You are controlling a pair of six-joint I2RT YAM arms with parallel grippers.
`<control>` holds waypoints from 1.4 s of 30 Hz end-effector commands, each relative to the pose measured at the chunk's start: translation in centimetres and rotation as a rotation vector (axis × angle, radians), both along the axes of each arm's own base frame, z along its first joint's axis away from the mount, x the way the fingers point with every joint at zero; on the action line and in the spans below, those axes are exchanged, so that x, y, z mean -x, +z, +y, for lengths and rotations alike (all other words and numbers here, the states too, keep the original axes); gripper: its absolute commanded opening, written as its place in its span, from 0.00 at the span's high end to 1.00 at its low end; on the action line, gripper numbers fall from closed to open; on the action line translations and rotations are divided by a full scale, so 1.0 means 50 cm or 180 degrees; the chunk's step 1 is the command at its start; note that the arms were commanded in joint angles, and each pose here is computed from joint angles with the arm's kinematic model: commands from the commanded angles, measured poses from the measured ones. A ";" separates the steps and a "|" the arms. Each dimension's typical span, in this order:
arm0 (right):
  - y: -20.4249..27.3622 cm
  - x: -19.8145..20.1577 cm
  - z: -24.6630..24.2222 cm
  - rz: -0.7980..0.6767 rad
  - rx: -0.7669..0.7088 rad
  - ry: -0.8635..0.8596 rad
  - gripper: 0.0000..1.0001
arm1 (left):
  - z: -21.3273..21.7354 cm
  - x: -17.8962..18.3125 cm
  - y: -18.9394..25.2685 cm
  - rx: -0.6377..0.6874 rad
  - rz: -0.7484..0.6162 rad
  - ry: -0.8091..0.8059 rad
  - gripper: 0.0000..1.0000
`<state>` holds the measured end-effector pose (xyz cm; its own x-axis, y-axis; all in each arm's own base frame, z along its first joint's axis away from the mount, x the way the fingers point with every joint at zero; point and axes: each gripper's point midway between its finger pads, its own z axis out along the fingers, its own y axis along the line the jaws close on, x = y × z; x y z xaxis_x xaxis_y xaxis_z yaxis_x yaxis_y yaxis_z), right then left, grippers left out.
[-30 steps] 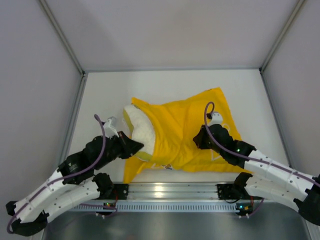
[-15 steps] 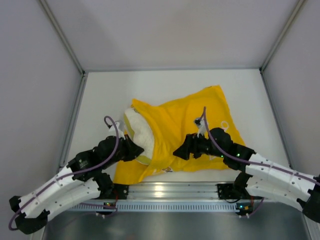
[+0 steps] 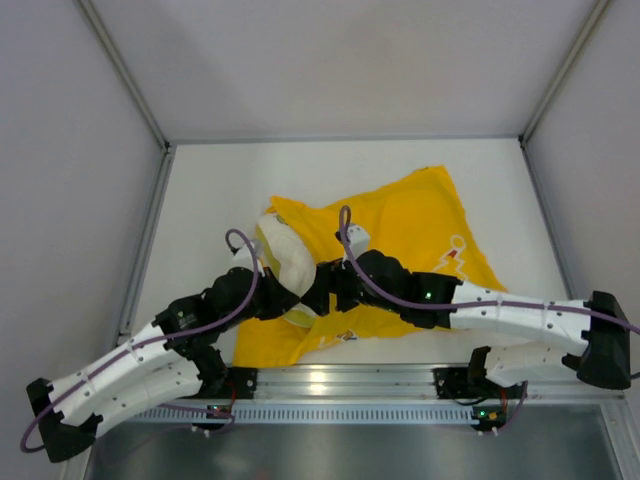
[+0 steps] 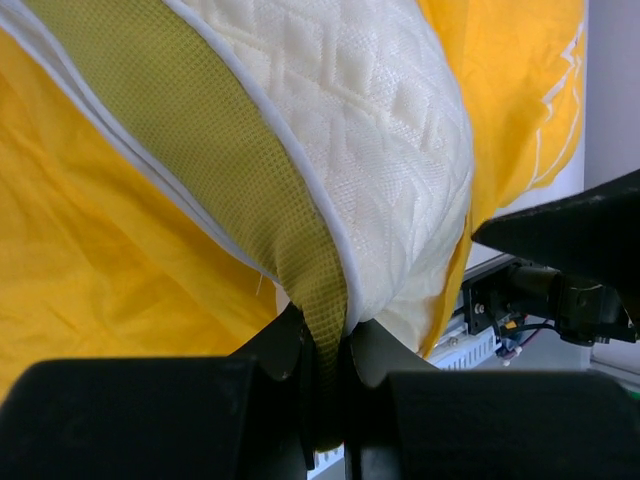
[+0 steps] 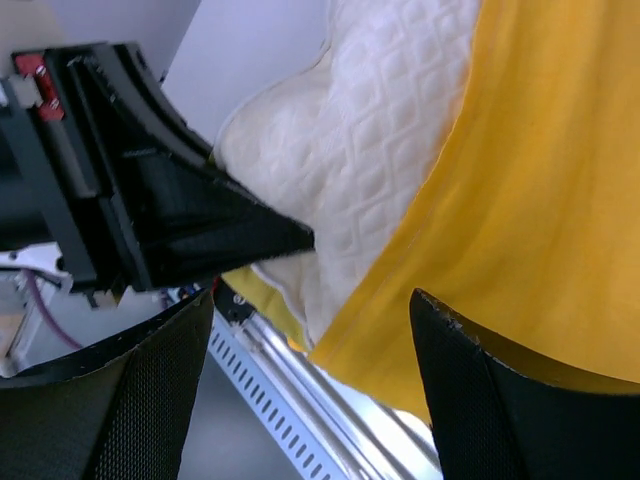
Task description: Remove the pillowcase from the pillow
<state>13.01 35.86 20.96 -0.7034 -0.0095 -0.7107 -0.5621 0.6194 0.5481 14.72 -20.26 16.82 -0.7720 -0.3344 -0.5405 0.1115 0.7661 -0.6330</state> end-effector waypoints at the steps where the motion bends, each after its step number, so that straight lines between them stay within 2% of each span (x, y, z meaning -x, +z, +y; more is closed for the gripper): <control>1: -0.007 -0.042 -0.006 -0.0109 0.0305 -0.0456 0.24 | -0.030 -0.009 0.045 0.0355 -0.0156 -0.0041 1.00; 5: -0.065 -0.077 -0.018 -0.0196 0.0788 -0.0842 0.25 | -0.035 -0.006 0.058 0.0438 -0.0190 -0.0080 1.00; 8: -0.088 -0.084 -0.019 -0.0197 0.0905 -0.0926 0.28 | -0.033 -0.002 0.067 0.0487 -0.0221 -0.0100 1.00; 11: -0.099 -0.080 -0.024 -0.0201 0.0950 -0.0947 0.38 | -0.028 -0.001 0.074 0.0513 -0.0271 -0.0098 1.00; 13: -0.106 -0.075 -0.032 -0.0212 0.0976 -0.0942 0.41 | -0.027 -0.001 0.079 0.0529 -0.0303 -0.0101 1.00; 27: -0.127 -0.040 -0.108 -0.0176 0.0895 -0.0944 0.48 | -0.022 0.004 0.093 0.0567 -0.0339 -0.0122 1.00; 30: -0.128 -0.042 -0.112 -0.0218 0.0923 -0.0940 0.57 | -0.022 0.005 0.097 0.0587 -0.0346 -0.0124 1.00; 35: -0.127 -0.049 -0.108 -0.0276 0.0941 -0.0959 0.97 | -0.022 0.008 0.102 0.0619 -0.0347 -0.0130 1.00; 36: -0.128 -0.050 -0.110 -0.0283 0.0953 -0.0970 1.00 | -0.021 0.008 0.104 0.0628 -0.0351 -0.0135 1.00; 42: -0.176 -0.065 -0.156 -0.0351 0.1207 -0.1219 1.00 | -0.004 0.010 0.139 0.0739 -0.0462 -0.0054 1.00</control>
